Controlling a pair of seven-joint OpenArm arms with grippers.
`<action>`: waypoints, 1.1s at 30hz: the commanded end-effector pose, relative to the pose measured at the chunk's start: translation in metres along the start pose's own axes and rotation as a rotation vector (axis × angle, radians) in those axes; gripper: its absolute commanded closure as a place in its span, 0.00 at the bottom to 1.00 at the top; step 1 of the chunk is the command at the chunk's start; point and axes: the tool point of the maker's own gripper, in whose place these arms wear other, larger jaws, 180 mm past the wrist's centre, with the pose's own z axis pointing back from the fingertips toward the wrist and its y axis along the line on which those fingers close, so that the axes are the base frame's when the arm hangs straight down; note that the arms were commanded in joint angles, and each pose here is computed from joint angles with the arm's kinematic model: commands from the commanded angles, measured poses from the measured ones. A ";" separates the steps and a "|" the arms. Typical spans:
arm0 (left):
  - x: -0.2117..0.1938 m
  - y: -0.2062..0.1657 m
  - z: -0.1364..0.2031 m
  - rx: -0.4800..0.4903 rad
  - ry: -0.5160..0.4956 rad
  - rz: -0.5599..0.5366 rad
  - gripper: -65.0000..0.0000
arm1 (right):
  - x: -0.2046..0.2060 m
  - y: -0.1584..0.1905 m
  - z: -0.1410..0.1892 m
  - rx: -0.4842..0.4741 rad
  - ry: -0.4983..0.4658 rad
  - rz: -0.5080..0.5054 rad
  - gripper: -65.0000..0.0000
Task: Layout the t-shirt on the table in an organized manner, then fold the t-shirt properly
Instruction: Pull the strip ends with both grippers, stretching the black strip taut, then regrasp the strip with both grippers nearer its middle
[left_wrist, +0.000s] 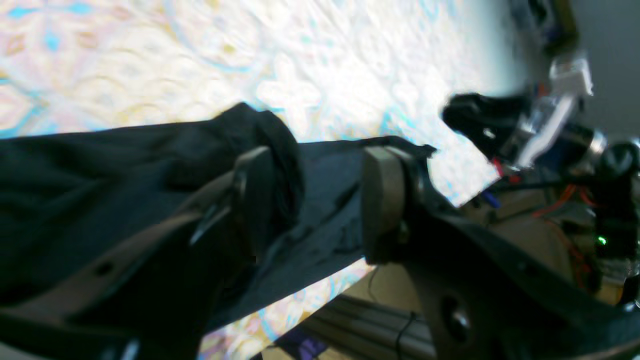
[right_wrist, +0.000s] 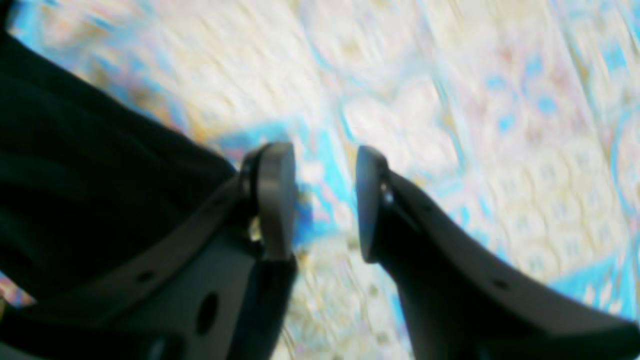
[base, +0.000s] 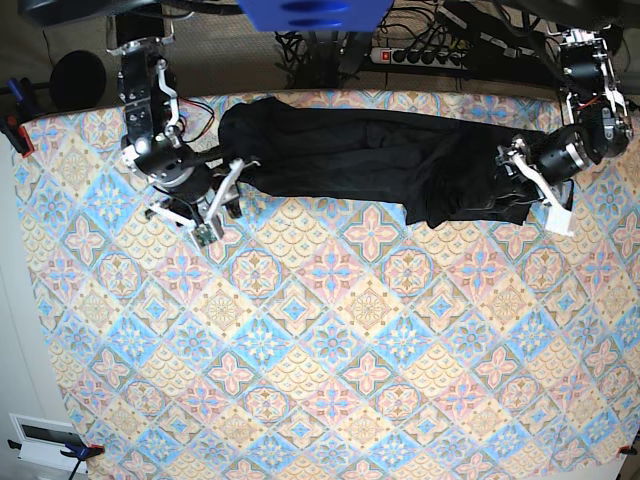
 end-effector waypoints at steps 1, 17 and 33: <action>0.019 0.000 0.011 0.005 -0.056 -0.029 0.56 | 0.012 -0.006 0.005 -0.012 -0.052 -0.007 0.69; -0.021 0.089 0.004 0.359 0.081 -0.019 0.72 | -0.014 -0.021 0.035 0.147 -0.051 -0.382 0.69; -0.072 0.051 -0.055 0.247 0.318 -0.153 0.78 | -0.050 0.019 0.022 0.274 0.124 -0.396 0.48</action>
